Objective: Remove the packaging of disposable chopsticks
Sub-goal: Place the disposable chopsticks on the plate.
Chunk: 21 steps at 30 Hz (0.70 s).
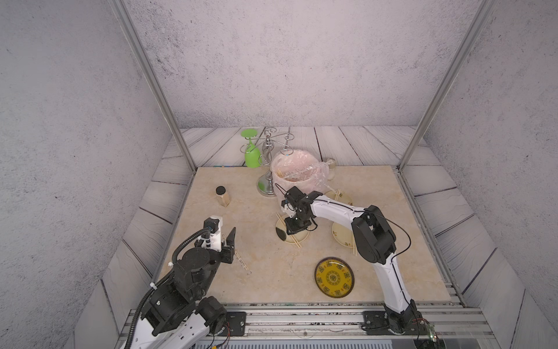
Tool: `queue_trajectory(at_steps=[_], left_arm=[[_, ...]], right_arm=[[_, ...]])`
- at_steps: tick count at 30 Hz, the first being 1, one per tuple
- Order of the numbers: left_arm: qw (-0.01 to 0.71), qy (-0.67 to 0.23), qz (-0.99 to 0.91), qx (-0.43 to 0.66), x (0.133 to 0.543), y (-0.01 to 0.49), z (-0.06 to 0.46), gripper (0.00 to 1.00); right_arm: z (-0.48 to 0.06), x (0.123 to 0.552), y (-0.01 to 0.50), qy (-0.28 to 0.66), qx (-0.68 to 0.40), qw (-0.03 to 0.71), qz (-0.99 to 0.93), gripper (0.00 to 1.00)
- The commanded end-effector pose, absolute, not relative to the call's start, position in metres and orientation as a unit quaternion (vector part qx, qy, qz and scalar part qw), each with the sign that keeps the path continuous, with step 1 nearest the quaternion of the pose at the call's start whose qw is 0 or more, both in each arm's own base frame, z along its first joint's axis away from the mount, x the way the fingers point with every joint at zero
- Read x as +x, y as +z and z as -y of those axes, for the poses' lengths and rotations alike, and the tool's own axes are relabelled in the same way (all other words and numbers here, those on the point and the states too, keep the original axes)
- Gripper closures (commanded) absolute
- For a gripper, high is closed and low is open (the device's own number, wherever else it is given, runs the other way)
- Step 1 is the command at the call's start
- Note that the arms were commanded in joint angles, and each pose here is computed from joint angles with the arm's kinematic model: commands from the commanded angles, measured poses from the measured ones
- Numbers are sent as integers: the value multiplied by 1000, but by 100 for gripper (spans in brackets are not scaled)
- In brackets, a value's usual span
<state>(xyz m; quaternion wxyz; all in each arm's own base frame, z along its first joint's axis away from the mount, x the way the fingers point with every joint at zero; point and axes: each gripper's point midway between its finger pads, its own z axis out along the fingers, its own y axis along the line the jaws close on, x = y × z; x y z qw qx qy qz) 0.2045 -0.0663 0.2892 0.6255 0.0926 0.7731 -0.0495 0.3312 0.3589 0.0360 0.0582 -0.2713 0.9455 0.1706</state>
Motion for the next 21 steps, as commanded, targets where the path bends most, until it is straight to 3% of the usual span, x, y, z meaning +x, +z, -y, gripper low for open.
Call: queue_trajectory(at_steps=[1, 21], left_arm=[[634, -48, -768, 80, 205, 300, 62, 47], [640, -50, -764, 68, 204, 303, 59, 47]], right_arm=[[-355, 335, 62, 176, -259, 89, -946, 65], [-357, 315, 104, 200, -259, 130, -936, 59]])
